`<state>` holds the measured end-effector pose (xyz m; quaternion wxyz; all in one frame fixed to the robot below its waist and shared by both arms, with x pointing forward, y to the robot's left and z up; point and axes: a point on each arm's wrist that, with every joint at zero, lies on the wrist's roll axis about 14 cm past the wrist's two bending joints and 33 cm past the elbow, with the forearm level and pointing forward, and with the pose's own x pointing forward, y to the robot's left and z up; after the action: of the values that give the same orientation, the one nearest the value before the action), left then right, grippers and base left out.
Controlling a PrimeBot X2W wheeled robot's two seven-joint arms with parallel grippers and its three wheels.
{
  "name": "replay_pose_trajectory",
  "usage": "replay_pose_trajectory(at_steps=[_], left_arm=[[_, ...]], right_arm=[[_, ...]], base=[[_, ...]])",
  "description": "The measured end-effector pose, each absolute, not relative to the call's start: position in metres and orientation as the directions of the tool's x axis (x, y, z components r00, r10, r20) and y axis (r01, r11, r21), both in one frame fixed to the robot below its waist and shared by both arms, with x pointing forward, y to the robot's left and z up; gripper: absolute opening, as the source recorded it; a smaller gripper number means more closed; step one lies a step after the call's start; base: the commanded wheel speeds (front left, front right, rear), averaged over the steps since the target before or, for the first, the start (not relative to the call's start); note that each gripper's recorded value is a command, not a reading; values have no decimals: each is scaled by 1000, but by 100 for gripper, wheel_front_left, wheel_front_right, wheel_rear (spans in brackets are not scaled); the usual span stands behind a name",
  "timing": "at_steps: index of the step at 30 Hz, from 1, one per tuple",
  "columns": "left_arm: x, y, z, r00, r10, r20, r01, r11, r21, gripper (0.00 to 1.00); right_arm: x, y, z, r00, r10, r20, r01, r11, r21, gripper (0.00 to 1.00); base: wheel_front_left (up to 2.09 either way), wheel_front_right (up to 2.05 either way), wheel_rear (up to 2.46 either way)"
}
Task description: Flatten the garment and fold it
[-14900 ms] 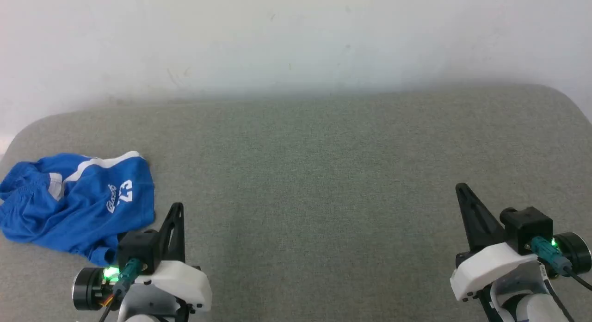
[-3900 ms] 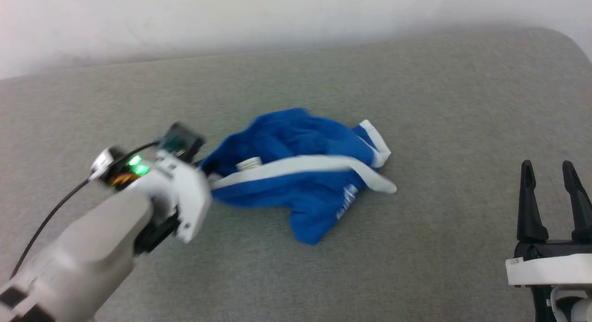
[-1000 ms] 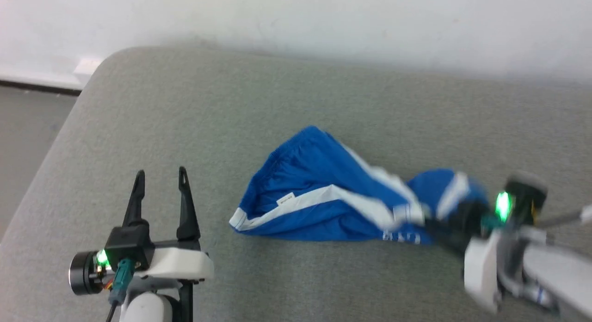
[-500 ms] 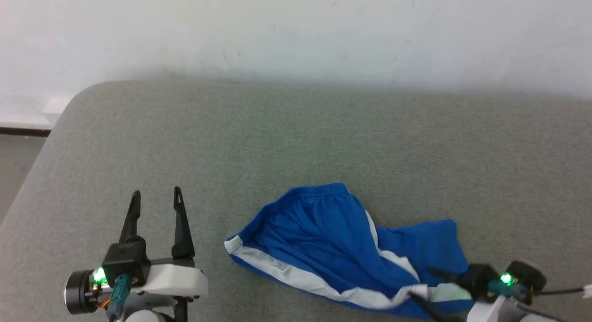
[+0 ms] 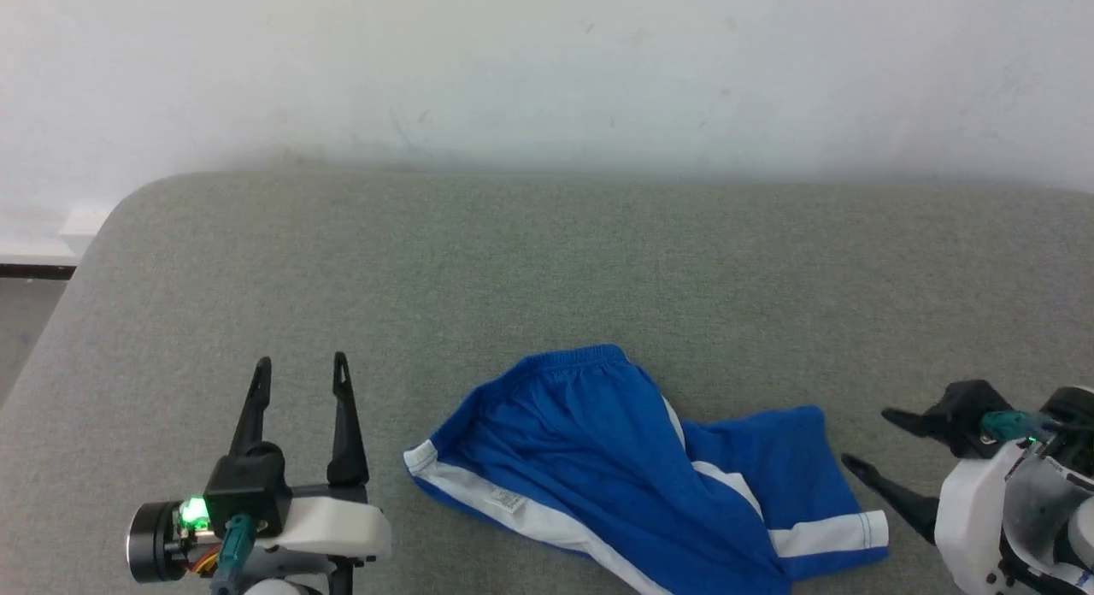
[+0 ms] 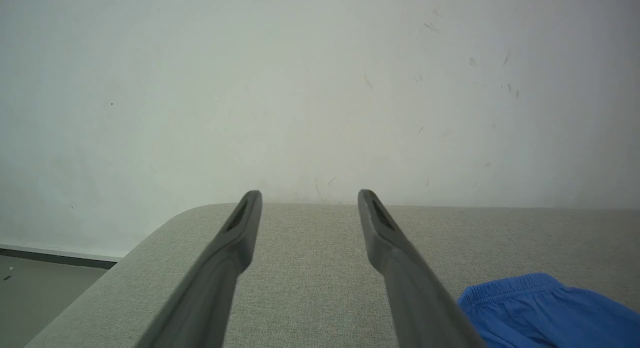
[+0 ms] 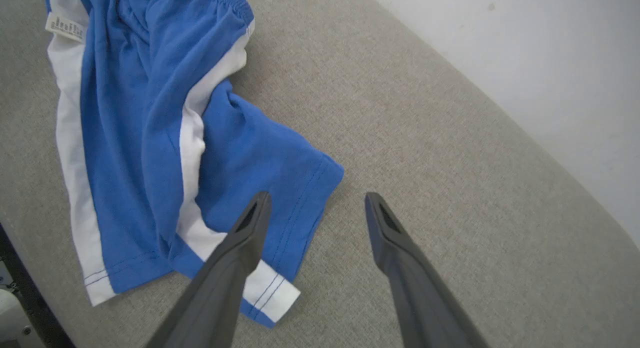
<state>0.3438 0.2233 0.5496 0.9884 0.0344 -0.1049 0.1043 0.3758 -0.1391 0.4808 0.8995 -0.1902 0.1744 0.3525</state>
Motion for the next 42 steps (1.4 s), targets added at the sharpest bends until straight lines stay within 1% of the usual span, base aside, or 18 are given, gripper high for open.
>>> replay_pose_trajectory(at_steps=[4,6,11,14,16,17,18,21,23,24,28,31,34,37,39,42], left_arm=[[346,223,546,959,198,204,-212,976,50,100],[347,223,544,960,198,196,-212,976,52,100],[353,222,543,961,199,191,-215,974,68,100],[355,226,540,960,212,184,-228,971,74,100],[355,229,539,958,223,179,-239,968,77,100],[354,230,537,958,228,175,-245,966,78,100],[354,232,536,957,235,172,-251,965,80,100],[354,234,534,956,242,163,-258,962,84,100],[354,234,533,957,243,161,-258,962,84,100],[354,234,533,957,242,161,-258,962,85,100],[359,231,536,957,234,169,-251,964,86,100],[370,227,544,956,223,193,-242,967,82,100],[381,225,550,953,219,209,-239,968,74,100],[390,224,551,951,223,212,-241,969,62,100],[395,224,548,951,231,204,-247,967,58,100],[398,228,541,950,251,185,-267,962,64,100]], right_arm=[[369,-148,453,610,501,-614,-704,699,-128,100],[365,-148,439,561,485,-671,-700,711,-71,100],[366,-142,402,482,450,-752,-680,733,3,100],[356,-140,372,419,425,-802,-680,733,33,100],[358,-134,368,405,437,-803,-683,728,52,100],[358,-130,367,399,449,-799,-686,725,64,37],[360,-127,368,404,463,-789,-689,722,71,0],[377,-119,382,455,510,-730,-695,716,67,0],[391,-105,401,489,564,-666,-697,711,90,0],[403,-99,415,518,587,-622,-699,710,88,0],[474,-95,496,670,619,-411,-675,737,9,0],[517,-98,537,737,599,-312,-637,771,-24,0],[553,-103,547,780,555,-289,-585,811,-21,0],[586,-112,534,812,485,-325,-522,853,-31,0],[598,-113,508,803,444,-398,-501,864,-49,0],[598,-107,456,749,404,-526,-517,852,-82,0]], base=[[0,0,0],[0,0,0],[0,0,0],[0,0,0],[0,0,0],[0,0,0],[0,0,0],[0,0,0],[0,0,0],[0,0,0],[0,0,0],[0,0,0],[0,0,0],[0,0,0],[0,0,0],[0,0,0]])
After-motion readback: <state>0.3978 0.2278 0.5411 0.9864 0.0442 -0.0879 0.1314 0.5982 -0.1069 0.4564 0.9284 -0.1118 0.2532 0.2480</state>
